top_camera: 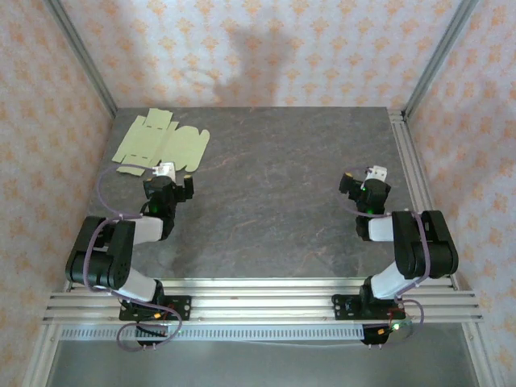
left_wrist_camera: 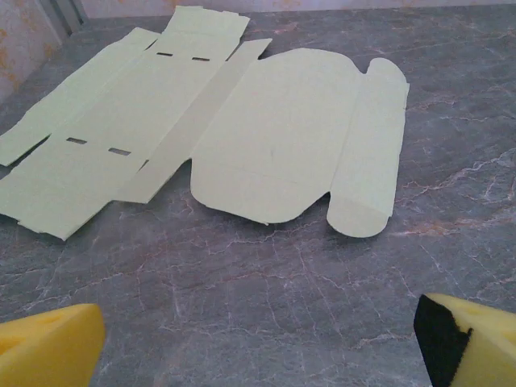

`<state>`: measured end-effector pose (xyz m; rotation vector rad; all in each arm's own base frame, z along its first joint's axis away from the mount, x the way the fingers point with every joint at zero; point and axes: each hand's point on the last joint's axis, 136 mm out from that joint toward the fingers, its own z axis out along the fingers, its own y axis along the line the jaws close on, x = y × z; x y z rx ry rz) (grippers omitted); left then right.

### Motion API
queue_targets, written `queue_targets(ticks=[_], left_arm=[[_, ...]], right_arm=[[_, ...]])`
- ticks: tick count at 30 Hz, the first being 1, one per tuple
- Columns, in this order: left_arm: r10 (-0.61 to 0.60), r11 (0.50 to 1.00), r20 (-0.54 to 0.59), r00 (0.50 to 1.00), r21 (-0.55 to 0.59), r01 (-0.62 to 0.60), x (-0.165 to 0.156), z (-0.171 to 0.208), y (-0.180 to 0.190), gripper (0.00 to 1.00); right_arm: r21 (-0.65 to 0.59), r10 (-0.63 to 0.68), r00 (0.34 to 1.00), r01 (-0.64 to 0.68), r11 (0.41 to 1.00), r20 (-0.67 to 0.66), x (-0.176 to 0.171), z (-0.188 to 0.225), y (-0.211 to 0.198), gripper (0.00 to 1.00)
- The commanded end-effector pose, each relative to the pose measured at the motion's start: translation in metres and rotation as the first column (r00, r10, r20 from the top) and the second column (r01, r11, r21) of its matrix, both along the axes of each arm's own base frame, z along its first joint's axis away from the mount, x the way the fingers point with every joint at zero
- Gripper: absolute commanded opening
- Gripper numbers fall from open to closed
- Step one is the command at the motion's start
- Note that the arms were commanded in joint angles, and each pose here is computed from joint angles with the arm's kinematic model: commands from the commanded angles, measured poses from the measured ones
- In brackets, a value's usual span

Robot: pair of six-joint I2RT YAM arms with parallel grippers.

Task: Fold the paper box

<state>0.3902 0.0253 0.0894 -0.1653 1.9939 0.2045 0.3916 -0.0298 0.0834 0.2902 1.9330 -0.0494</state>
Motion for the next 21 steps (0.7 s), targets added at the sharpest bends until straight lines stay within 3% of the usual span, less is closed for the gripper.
queue_targets(ticks=[1,21], left_arm=[[0.025,1.000,0.028,0.999,-0.005,-0.025,0.0011,0.0051,0.0041,1.00],[0.026,1.000,0.028,0.999,-0.005,-0.026,0.0011,0.0051,0.0043,1.00]], right_arm=[[0.001,-0.015,0.999,0.015,1.000,0.032,0.0035,0.0079,-0.0009,0.99],[0.002,-0.015,0.999,0.015,1.000,0.034,0.0034,0.0083,-0.0009,0.99]])
